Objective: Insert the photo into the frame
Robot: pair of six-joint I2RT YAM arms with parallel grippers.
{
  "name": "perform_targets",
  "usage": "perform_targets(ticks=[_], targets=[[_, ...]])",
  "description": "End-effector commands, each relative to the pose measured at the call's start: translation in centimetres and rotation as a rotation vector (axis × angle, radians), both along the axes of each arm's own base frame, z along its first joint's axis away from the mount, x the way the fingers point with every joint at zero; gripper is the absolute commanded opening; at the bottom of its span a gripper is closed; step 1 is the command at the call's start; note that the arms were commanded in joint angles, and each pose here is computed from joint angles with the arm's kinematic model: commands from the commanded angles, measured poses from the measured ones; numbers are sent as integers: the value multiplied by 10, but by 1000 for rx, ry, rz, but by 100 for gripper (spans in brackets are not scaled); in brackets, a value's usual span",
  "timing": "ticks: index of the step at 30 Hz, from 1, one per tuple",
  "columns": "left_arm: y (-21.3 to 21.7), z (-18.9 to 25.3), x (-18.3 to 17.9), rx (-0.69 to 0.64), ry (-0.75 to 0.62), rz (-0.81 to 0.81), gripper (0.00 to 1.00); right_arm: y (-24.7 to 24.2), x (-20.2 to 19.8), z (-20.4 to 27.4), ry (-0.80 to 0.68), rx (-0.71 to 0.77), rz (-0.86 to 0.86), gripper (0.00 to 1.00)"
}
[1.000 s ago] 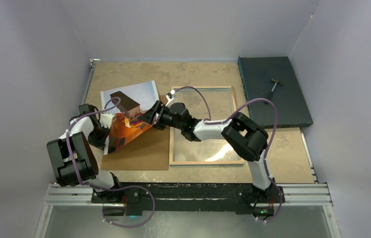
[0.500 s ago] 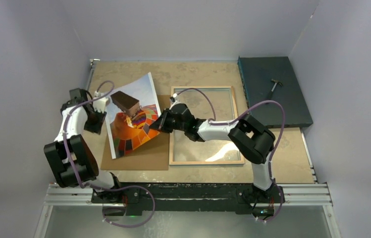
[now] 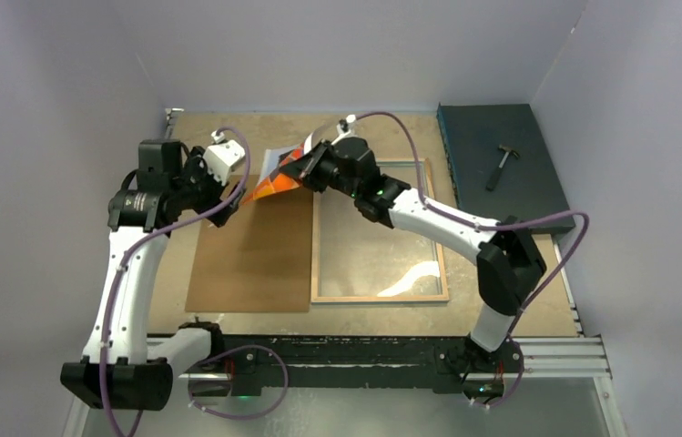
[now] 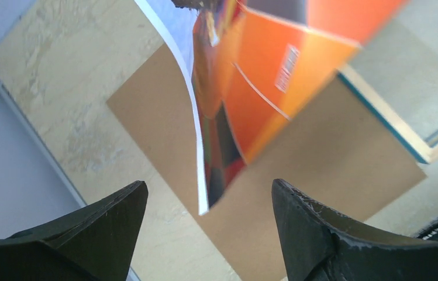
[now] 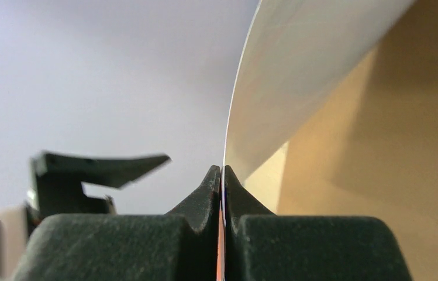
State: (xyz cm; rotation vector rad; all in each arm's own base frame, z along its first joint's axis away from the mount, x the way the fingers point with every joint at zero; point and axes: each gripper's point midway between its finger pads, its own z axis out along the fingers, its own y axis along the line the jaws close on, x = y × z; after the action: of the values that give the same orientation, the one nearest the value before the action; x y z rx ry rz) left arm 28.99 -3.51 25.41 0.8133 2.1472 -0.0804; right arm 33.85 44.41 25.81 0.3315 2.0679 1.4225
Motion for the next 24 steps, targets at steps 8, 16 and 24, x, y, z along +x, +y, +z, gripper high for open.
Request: perform_targets(ticks=[8, 16, 24], targets=[[-11, 64, -30, 23, -174, -94, 83, -57, 4, 113, -440, -363, -131, 0], [-3, 47, -19, -25, -124, 48, 82, -114, -50, 33, -505, -1111, 15, 0], [18, 38, -6, -4, -116, 209, 81, -140, -91, -40, -444, -1657, 115, 0]])
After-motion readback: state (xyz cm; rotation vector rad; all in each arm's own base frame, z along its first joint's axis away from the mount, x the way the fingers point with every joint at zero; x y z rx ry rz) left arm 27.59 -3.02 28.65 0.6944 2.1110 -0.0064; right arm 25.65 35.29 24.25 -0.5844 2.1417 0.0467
